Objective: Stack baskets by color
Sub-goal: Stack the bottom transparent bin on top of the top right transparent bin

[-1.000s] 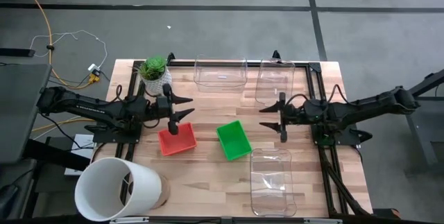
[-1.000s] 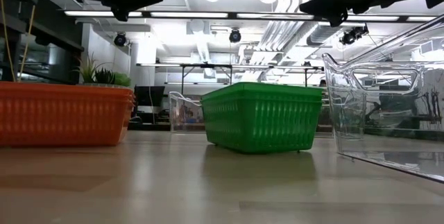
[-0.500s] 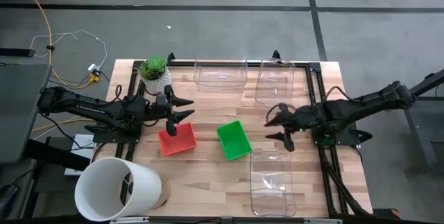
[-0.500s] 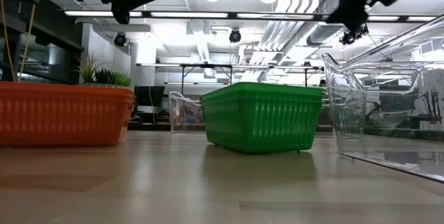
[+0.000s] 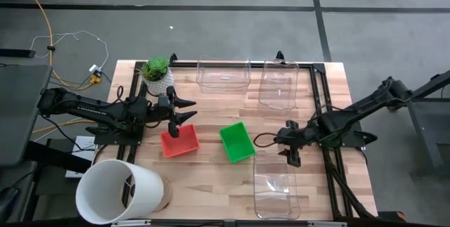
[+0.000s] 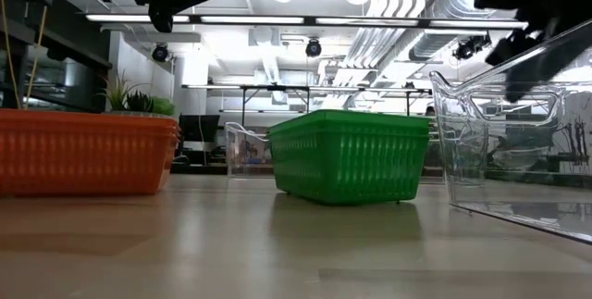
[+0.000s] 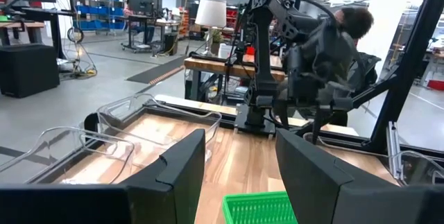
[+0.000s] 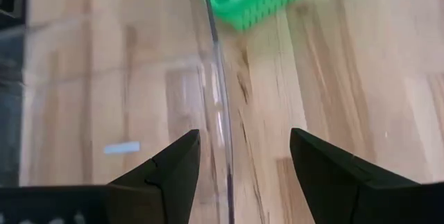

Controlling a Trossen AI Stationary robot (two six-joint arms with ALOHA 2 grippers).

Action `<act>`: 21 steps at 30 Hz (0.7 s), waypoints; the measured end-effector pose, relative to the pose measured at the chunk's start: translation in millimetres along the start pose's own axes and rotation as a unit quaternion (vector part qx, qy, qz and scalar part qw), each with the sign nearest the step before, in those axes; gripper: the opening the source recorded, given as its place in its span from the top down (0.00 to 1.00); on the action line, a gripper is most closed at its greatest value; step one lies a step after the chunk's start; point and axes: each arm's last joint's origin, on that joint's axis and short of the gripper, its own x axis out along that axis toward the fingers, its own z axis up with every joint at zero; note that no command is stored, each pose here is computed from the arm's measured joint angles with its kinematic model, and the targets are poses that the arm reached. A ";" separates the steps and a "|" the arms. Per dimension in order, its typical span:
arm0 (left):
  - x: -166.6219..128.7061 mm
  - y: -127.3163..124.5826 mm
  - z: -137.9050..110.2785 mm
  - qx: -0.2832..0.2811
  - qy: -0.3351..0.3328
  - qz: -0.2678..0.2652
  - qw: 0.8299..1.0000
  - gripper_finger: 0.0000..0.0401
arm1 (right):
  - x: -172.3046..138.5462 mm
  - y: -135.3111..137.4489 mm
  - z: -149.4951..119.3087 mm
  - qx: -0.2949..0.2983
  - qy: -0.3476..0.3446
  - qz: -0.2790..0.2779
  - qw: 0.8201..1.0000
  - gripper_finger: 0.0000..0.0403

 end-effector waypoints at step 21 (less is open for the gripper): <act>0.0 0.0 0.0 0.001 0.000 0.000 1.000 0.59 | 34.2 1.5 -11.3 0.014 0.132 -0.007 0.991 0.57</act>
